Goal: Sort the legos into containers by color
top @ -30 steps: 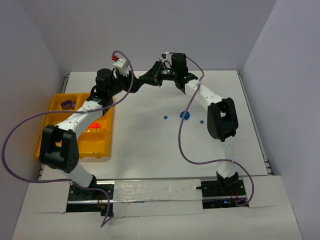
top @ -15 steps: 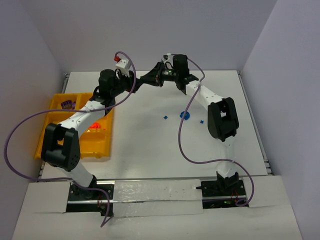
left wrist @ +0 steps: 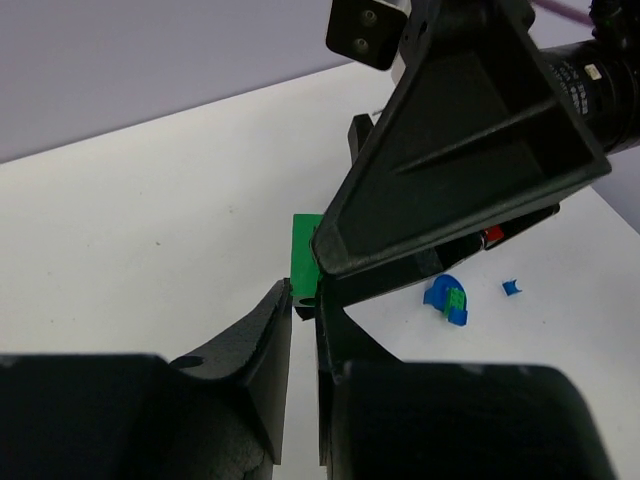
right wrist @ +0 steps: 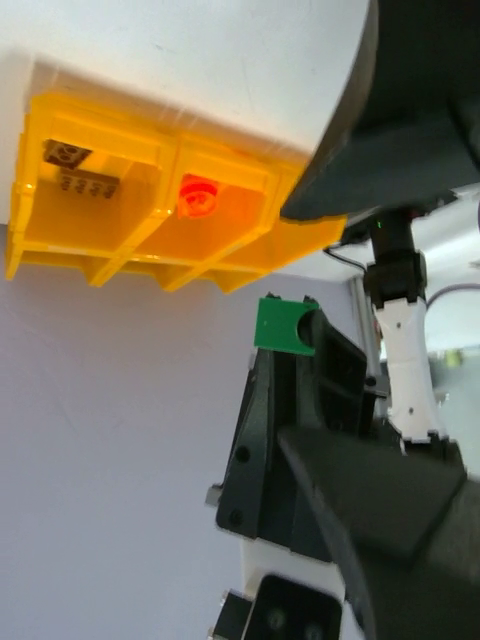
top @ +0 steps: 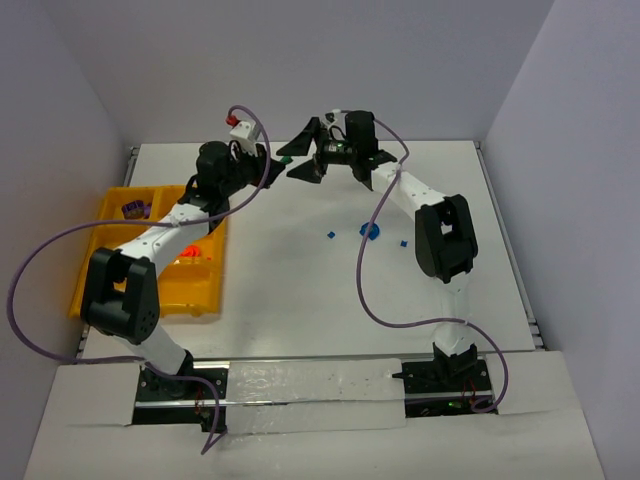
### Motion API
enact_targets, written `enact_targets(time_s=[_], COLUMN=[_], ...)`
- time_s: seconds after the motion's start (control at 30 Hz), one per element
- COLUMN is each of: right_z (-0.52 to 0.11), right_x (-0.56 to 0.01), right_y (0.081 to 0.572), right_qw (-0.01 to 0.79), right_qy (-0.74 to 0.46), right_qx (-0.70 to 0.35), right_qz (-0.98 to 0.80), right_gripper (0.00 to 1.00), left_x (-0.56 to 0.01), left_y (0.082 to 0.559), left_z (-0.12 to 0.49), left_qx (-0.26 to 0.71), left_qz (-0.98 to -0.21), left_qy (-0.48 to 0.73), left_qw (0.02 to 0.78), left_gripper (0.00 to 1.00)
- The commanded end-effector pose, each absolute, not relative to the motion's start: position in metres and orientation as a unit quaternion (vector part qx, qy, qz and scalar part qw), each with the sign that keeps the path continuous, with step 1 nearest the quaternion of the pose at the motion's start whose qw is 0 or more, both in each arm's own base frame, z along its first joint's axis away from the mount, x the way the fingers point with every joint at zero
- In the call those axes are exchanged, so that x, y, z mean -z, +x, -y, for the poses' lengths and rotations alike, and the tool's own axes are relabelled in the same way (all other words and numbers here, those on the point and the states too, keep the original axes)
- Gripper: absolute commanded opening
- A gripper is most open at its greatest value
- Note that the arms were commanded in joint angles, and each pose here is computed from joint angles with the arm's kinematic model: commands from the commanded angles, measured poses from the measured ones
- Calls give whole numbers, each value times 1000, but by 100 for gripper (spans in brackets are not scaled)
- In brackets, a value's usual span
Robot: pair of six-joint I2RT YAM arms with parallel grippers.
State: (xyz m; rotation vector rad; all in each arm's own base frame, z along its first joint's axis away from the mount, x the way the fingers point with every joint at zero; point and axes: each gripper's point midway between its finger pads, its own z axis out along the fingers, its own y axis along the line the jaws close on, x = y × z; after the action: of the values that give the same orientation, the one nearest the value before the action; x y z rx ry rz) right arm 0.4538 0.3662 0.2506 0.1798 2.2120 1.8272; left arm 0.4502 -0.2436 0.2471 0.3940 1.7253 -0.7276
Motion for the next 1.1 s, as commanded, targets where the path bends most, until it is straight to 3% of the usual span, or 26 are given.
enact_targets(time_s=[0.0,0.2,0.37,0.57,0.83,1.07], right_z=[-361,-341,-306,-279,-263,-248], right_x=[-265,-261,-253,-243,-228,-224], right_y=[445,454,468,478,486,491], right_qw=[142,180,247,304,345,370], right_qy=[38,28,-5,-41,-78,-122], right_qx=[-634,-610,-545,-465,-387,-327], right_qz=[-760,-771,-801,-830,-852,-861], right_gripper=[98,100,100,100,100,100], left_x=[-276,-263,-244,-244,-226,-209], left_y=[436,406,376,338,289,285], left_z=[238,201,126,25,-33,-84], left_qx=[312,282,230,172,150,109], left_qz=[-713,-746,-809,-839,-877,-908], left_qy=[174,180,158,130,101,44], left_qw=[603,576,517,499,445,402], left_gripper=[0,0,0,0,0,0])
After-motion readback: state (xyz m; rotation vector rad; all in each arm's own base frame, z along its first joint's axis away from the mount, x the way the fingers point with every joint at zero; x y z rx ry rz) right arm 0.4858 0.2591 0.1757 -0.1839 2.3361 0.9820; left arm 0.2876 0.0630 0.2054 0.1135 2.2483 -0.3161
